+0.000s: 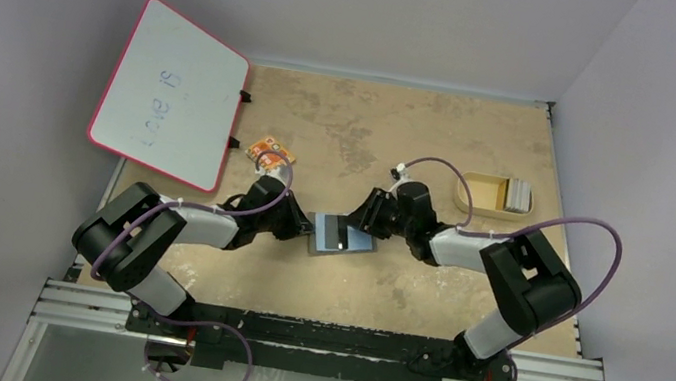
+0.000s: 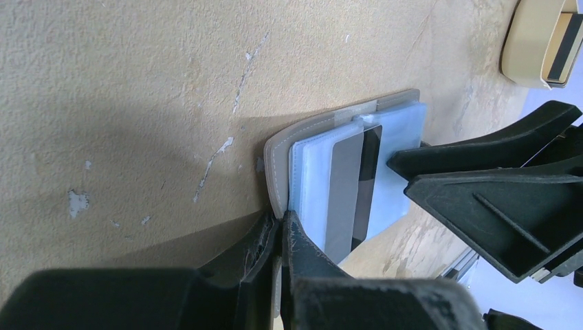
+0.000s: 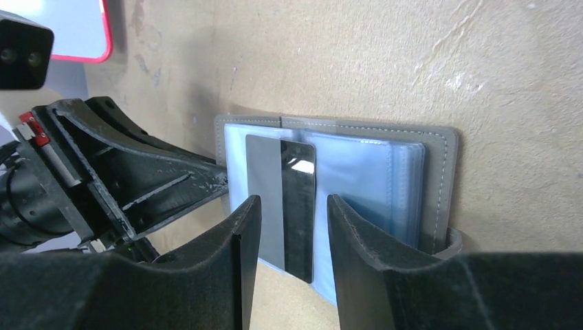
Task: Put the credit cards into the card holder
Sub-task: Insert the credit card into the card holder.
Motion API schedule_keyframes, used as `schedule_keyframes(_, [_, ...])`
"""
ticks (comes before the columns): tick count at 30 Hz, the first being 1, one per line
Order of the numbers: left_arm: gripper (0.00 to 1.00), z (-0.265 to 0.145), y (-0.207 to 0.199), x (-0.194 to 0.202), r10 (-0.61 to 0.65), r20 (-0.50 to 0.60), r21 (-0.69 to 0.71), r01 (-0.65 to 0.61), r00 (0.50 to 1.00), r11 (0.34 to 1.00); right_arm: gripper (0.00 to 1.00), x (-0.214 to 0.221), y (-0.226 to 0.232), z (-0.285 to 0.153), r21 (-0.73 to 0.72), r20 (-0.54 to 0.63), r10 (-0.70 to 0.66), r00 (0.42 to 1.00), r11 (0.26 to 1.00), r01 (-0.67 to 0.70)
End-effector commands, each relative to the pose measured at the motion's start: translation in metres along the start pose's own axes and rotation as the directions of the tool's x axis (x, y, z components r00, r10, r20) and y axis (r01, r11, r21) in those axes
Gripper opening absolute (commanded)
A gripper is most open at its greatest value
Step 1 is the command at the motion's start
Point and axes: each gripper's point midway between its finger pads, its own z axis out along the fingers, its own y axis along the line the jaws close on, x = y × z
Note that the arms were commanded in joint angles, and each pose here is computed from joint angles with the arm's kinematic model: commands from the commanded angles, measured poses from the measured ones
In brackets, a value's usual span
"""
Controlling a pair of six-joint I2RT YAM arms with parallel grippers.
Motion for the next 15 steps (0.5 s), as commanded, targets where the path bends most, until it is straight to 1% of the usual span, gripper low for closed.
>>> schedule_keyframes(1, [0.00, -0.002, 0.037, 0.021, 0.001, -0.061, -0.142, -0.010, 0.998, 0.990, 0.44, 0.003, -0.001, 0.005, 0.034, -0.020, -0.037, 0.999, 0.999, 0.037])
schedule_keyframes(7, [0.00, -0.002, 0.034, 0.020, 0.005, -0.060, -0.134, -0.013, 0.998, 0.991, 0.44, 0.016, 0.005, 0.018, 0.029, -0.061, -0.043, 0.997, 0.999, 0.045])
schedule_keyframes(15, [0.00, -0.001, 0.032, 0.019, 0.010, -0.061, -0.128, -0.017, 0.998, 0.992, 0.44, 0.024, 0.028, 0.021, -0.037, -0.082, -0.053, 0.995, 0.998, 0.050])
